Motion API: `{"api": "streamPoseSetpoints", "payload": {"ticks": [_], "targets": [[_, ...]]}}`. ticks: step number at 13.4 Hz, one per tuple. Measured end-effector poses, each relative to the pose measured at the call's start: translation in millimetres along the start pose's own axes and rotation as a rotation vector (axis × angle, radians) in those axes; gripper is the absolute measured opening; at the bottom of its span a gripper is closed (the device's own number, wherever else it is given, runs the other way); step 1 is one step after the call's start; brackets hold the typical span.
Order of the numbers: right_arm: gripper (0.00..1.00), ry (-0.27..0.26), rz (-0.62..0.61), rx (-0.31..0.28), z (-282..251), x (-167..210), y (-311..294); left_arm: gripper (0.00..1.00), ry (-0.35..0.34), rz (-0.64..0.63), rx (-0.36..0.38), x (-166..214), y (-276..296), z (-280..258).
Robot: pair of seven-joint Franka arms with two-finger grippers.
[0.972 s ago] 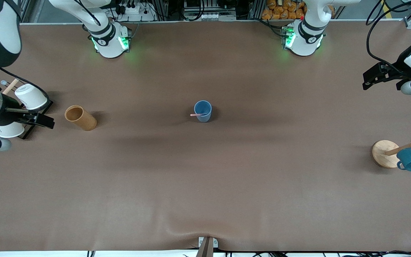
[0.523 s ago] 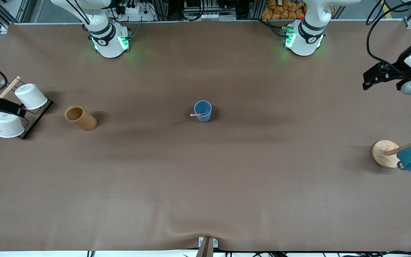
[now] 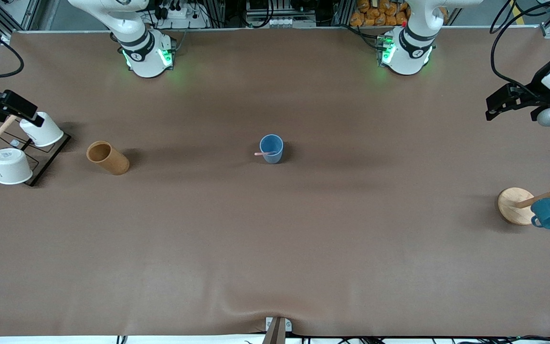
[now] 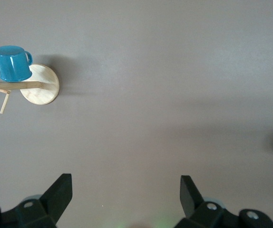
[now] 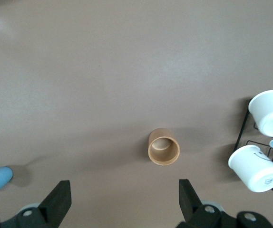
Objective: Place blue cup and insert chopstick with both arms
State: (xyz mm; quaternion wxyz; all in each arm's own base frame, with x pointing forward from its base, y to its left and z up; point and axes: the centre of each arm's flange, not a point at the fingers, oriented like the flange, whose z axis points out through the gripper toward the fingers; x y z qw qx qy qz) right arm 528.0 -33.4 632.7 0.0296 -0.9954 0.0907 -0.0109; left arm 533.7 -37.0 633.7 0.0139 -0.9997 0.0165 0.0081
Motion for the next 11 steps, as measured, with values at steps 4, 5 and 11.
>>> {"api": "streamPoseSetpoints", "payload": {"ticks": [4, 5, 11], "targets": [[1.00, -0.019, 0.010, -0.014, -5, 21, 4, 1.00, 0.005, 0.005, 0.000, 0, 3, -3], [1.00, -0.021, 0.010, -0.014, -5, 23, 4, 1.00, 0.007, 0.005, 0.000, 0, 3, -3], [1.00, -0.001, -0.003, -0.012, -19, 22, -3, 1.00, 0.034, 0.008, -0.001, 0, 5, -15]]}}
